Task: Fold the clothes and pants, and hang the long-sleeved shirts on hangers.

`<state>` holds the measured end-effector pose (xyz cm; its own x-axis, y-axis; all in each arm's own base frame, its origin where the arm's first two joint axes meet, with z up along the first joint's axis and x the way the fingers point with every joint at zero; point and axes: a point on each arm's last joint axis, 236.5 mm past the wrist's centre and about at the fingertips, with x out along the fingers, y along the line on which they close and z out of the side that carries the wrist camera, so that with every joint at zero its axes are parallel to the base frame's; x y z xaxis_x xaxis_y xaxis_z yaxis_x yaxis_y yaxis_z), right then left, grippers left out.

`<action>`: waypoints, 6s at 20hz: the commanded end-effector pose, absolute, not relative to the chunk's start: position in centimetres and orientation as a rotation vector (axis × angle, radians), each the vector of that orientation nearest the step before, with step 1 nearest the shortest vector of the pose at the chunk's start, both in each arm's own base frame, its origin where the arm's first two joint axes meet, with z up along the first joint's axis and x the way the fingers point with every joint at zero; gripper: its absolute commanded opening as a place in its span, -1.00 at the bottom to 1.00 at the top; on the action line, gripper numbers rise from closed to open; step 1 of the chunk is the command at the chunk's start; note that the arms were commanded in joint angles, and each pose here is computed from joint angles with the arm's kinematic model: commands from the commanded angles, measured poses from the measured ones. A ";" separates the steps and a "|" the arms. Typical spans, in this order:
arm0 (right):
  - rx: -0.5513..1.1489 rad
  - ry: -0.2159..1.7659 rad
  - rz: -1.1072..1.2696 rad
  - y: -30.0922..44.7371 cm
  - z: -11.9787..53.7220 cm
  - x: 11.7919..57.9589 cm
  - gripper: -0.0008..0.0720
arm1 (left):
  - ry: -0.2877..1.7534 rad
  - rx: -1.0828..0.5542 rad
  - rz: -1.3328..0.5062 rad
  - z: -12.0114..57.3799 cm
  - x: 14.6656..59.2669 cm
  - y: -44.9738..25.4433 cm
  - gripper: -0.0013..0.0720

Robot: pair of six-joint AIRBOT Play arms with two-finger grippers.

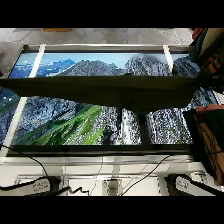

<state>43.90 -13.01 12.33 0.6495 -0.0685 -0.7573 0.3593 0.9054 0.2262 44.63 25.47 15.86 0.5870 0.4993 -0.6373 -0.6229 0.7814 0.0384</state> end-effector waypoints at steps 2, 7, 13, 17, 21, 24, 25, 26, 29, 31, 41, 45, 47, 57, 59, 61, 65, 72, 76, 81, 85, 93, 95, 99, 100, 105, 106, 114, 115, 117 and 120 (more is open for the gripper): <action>0.342 0.963 -0.242 -10.9 7.0 37.3 -0.91 | 0.773 -0.174 0.650 9.8 38.0 23.5 -0.93; 0.366 1.204 -0.245 -6.5 -2.5 24.8 -0.90 | 0.986 -0.184 0.677 -0.5 26.2 20.5 -0.93; 0.276 1.367 -0.288 -6.4 -2.3 17.7 -0.90 | 1.179 -0.097 0.791 -3.7 17.0 22.6 -0.93; 0.279 1.495 -0.289 -5.8 -2.6 14.8 -0.90 | 1.130 -0.067 0.786 -3.3 17.9 23.7 -0.93; 0.214 1.512 -0.343 -7.5 -2.5 14.1 -0.90 | 1.008 -0.012 0.767 -1.8 20.4 24.8 -0.93; 0.131 1.548 -0.416 -9.6 -2.3 12.8 -0.90 | 0.878 0.074 0.743 0.3 23.0 25.9 -0.93; 0.128 1.548 -0.418 -9.7 -2.3 12.8 -0.90 | 0.841 0.090 0.735 0.9 23.7 26.1 -0.93; 0.131 1.546 -0.416 -9.6 -2.3 12.9 -0.90 | 0.824 0.095 0.731 1.2 24.1 26.1 -0.93; 0.131 1.542 -0.415 -9.6 -2.3 13.0 -0.90 | 0.861 0.086 0.735 0.4 23.5 26.1 -0.93; 0.137 1.538 -0.410 -9.5 -2.3 13.1 -0.90 | 0.955 0.056 0.747 -1.2 22.0 25.8 -0.93; 0.117 1.402 -0.404 -10.3 -2.0 16.2 0.88 | 1.123 -0.005 0.776 -3.2 19.0 25.0 0.94; 0.107 1.084 -0.456 -12.7 1.4 22.9 0.59 | 0.969 -0.023 0.769 0.5 22.7 25.8 0.64; 0.112 1.005 -0.464 -13.7 3.2 25.7 0.48 | 0.883 -0.066 0.758 2.0 24.5 25.8 0.60; 0.495 1.293 -0.070 -13.4 -0.8 34.2 0.08 | 0.826 -0.047 0.662 2.9 27.8 23.4 0.60; 0.626 1.317 0.009 -13.7 -1.7 32.2 0.06 | 0.825 -0.041 0.648 2.9 28.2 23.0 0.60; 0.719 1.393 0.019 -14.2 -3.7 28.7 0.08 | 0.815 -0.030 0.629 3.1 28.8 22.5 0.60; 0.769 1.391 0.012 -13.8 -8.0 27.1 0.65 | 0.799 -0.004 0.574 3.3 30.2 20.9 0.60; 0.784 1.331 -0.022 -15.0 -11.5 29.0 0.63 | 0.790 0.068 0.404 3.3 33.5 15.1 0.60; 0.770 1.342 -0.004 -14.4 -12.2 29.4 0.48 | 0.785 0.097 0.330 3.3 34.6 12.5 0.60; 0.715 1.395 0.300 -7.8 -12.4 30.5 0.47 | 0.781 0.070 0.177 2.9 35.9 6.2 0.60; 0.687 1.312 0.362 -6.4 -11.7 32.6 -0.70 | 0.805 -0.088 0.031 1.8 36.5 -0.6 0.60; 0.691 1.315 0.369 -6.3 -11.5 32.5 -0.90 | 0.897 -0.137 -0.291 0.6 41.2 -16.9 0.60; 0.690 1.315 0.368 -6.3 -11.6 32.5 -0.90 | 0.872 -0.104 -0.380 1.1 42.6 -22.0 0.59; 0.690 1.315 0.368 -6.3 -11.6 32.5 -0.90 | 0.887 -0.133 -0.473 -0.5 46.3 -30.1 0.52; 0.690 1.315 0.368 -6.3 -11.6 32.5 -0.90 | 0.894 -0.198 -0.483 -0.5 47.3 -31.7 0.78; 0.688 1.311 0.361 -6.4 -11.6 32.7 -0.90 | 0.853 -0.343 -0.502 -1.1 52.2 -35.9 1.00; 0.686 1.309 0.359 -6.5 -11.6 32.7 -0.90 | 0.831 -0.349 -0.503 -1.1 53.0 -36.3 1.00; 0.678 1.299 0.340 -6.9 -11.8 33.0 -0.89 | 0.834 -0.450 -0.471 -5.6 54.8 -37.9 0.98; 0.678 1.299 0.339 -6.9 -11.9 33.0 -0.90 | 0.817 -0.457 -0.467 -5.9 55.1 -38.1 0.97; 0.677 1.298 0.338 -6.9 -11.9 33.0 -0.89 | 0.770 -0.463 -0.464 -6.1 55.6 -38.8 0.94; 0.678 1.299 0.340 -6.9 -11.8 33.0 -0.90 | 0.665 -0.482 -0.454 -4.9 56.9 -39.2 -0.22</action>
